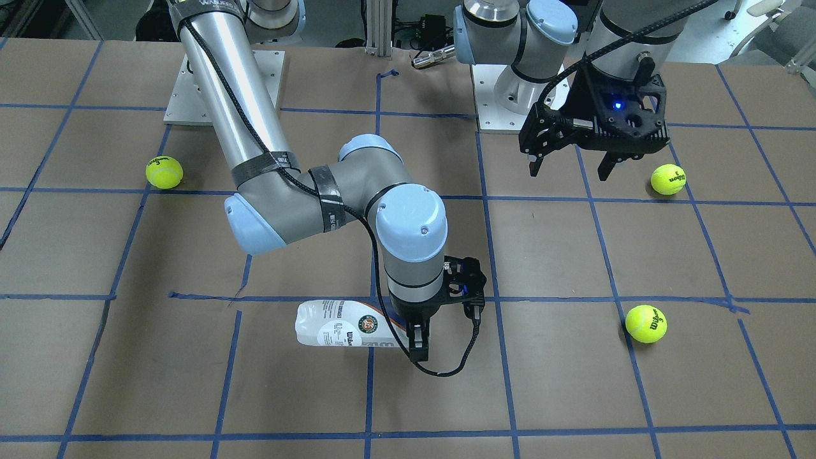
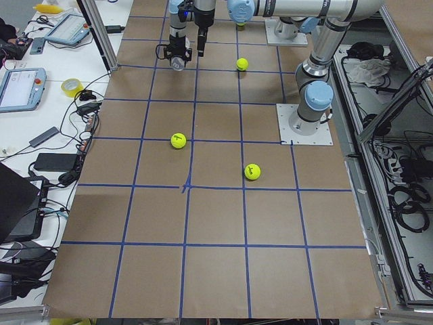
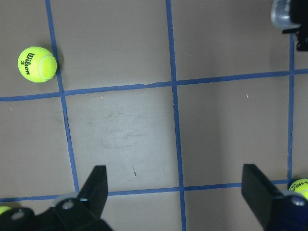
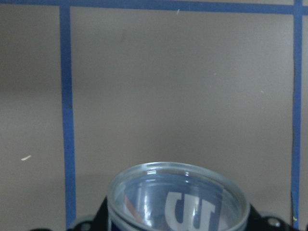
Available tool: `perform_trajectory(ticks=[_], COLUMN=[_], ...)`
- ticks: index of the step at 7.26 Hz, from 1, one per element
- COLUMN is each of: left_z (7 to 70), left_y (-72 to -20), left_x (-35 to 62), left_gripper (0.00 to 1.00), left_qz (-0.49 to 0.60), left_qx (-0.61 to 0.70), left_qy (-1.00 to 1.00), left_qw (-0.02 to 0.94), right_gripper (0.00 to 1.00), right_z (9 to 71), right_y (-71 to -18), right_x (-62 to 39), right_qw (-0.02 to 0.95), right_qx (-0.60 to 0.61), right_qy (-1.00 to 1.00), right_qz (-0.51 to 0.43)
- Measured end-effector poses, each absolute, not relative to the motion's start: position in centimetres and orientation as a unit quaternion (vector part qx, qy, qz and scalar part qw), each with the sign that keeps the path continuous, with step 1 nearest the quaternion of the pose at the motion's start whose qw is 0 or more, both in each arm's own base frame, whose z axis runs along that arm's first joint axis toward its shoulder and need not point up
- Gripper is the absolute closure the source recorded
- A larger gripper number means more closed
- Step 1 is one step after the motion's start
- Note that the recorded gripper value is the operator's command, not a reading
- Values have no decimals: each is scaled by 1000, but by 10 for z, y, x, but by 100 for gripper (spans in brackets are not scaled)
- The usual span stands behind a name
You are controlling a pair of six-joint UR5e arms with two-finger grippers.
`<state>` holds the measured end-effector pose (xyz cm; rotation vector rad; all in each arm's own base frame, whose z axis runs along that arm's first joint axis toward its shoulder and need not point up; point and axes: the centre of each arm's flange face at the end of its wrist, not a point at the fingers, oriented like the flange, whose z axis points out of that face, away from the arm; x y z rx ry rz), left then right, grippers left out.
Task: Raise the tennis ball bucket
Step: 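Lower the can onto the table on its side and open the right gripper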
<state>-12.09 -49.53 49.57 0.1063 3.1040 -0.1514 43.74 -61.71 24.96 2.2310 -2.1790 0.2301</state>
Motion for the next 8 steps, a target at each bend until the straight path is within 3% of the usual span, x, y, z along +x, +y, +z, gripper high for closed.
perform_trajectory(ticks=[3,4,5,6,7,8], left_z=[485,480,478,475,472,468], left_y=[-511,-513,-514,-514,-515,-515], left_x=[-121,-122,-122,-124,-125,-125], left_gripper=[0,0,0,0,0,0], left_qz=[-84,-81,-78,-76,-75,-73], left_qx=[29,29,28,25,22,22], left_qy=[996,996,996,997,997,997], left_qw=[17,17,15,10,3,2], right_gripper=[68,57,30,28,0,0], right_z=[232,229,228,227,227,226], right_y=[-583,-577,-572,-569,-567,-566], right_x=[472,478,481,482,483,486], right_qw=[7,8,9,9,9,4], right_qx=[753,761,763,760,756,756], right_qy=[-653,-643,-640,-643,-648,-649], right_qz=[85,89,90,89,88,90])
